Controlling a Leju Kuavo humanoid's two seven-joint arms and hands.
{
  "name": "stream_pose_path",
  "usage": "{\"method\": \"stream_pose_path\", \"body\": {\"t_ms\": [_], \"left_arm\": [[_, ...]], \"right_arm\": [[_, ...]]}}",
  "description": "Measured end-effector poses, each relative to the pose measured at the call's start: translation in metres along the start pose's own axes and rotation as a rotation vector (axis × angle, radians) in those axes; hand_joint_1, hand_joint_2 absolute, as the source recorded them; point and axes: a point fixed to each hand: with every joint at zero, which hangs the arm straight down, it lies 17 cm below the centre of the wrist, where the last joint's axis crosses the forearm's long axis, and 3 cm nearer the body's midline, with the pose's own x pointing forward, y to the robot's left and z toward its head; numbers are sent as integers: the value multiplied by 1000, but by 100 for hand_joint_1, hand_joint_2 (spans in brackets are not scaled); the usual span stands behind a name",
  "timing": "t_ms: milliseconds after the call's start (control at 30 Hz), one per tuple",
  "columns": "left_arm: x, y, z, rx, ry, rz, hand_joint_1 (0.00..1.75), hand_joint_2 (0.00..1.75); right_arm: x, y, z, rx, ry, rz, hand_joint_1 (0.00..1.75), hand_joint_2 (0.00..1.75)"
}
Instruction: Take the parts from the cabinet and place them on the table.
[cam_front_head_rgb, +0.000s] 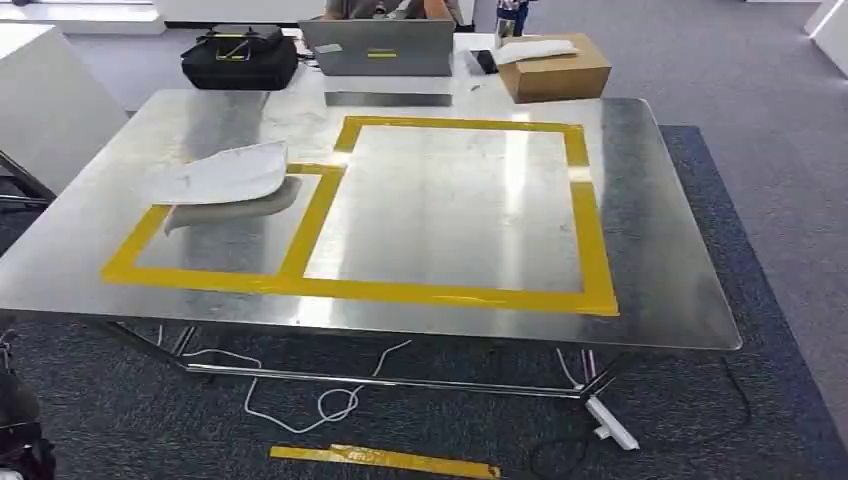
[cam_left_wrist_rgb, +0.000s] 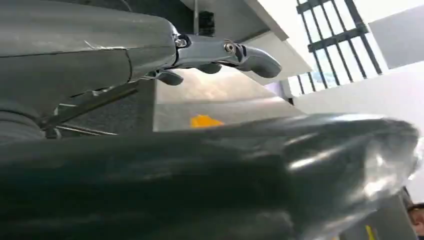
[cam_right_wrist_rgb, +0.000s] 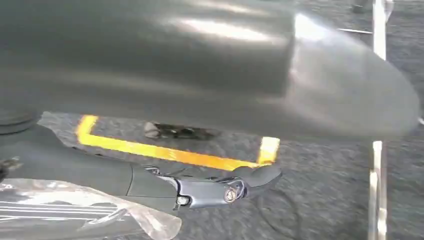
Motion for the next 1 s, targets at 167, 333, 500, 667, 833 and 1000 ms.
{"method": "stream_pose_path", "body": {"t_ms": [167,333,500,667,833,1000], "left_arm": [[-8,2,5,-11,37,-7,0,0],[-14,-5,10,-30,69,1,0,0],[-18,-13,16,-38,100,30,0,0],[-33,-27,24,-74,208,178,0,0],[-61,-46,49,-162,350,288,0,0],[-87,-52,78,-189,455,357,0,0]], "right_arm": [[23,-13,-1,-72,-106,20,0,0],[76,-13,-5,-64,-267,94,0,0],[117,-18,-6,-124,-344,52,0,0],[151,-25,-11,-144,-415,-21,0,0],[170,-29,-13,-155,-461,-37,0,0],[179,-29,-14,-163,-485,-26,0,0]]}}
